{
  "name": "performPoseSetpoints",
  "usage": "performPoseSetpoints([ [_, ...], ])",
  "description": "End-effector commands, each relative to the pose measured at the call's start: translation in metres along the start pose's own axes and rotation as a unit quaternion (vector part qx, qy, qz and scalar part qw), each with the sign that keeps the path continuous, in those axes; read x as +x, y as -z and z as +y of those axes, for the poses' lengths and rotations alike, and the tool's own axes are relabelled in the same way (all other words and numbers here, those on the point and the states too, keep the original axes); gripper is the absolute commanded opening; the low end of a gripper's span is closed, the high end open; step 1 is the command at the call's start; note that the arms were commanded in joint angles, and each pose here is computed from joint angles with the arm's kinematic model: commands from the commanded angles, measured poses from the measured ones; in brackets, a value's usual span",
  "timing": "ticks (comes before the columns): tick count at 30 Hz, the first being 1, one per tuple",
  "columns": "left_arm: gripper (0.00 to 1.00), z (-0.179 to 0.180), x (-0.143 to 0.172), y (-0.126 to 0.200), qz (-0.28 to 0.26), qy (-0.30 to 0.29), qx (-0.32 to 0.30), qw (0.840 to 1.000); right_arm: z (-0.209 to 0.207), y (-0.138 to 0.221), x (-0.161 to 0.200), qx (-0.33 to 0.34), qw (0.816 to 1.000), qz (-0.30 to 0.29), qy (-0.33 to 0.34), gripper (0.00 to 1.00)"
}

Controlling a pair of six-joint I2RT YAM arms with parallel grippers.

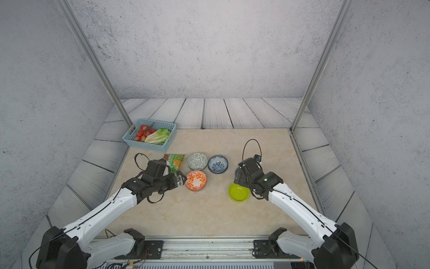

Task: Stack the bowls
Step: Place the bowl on the bowl.

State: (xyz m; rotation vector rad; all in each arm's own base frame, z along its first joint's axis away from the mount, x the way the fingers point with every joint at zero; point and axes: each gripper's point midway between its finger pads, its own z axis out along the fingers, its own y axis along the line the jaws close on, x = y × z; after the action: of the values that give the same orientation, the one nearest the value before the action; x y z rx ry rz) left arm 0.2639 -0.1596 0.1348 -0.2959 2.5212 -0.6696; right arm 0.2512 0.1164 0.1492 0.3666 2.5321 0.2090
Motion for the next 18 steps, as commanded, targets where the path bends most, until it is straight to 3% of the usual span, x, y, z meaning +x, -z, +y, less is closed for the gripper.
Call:
performPoseSetpoints([
  [1, 1.00, 0.013, -0.002, 0.007, -0.026, 0.024, -0.007, 0.999, -0.022, -0.002, 0.043, 0.009, 0.997, 0.070, -0.026, 0.99],
  [8, 1.00, 0.011, -0.001, 0.020, -0.039, 0.029, 0.015, 0.999, -0.035, -0.015, 0.078, 0.012, 0.992, 0.120, -0.048, 0.95],
  [18, 1.00, 0.005, 0.000, 0.022, -0.034, 0.024, 0.032, 0.999, -0.028, -0.031, 0.090, 0.002, 0.987, 0.150, -0.057, 0.70],
])
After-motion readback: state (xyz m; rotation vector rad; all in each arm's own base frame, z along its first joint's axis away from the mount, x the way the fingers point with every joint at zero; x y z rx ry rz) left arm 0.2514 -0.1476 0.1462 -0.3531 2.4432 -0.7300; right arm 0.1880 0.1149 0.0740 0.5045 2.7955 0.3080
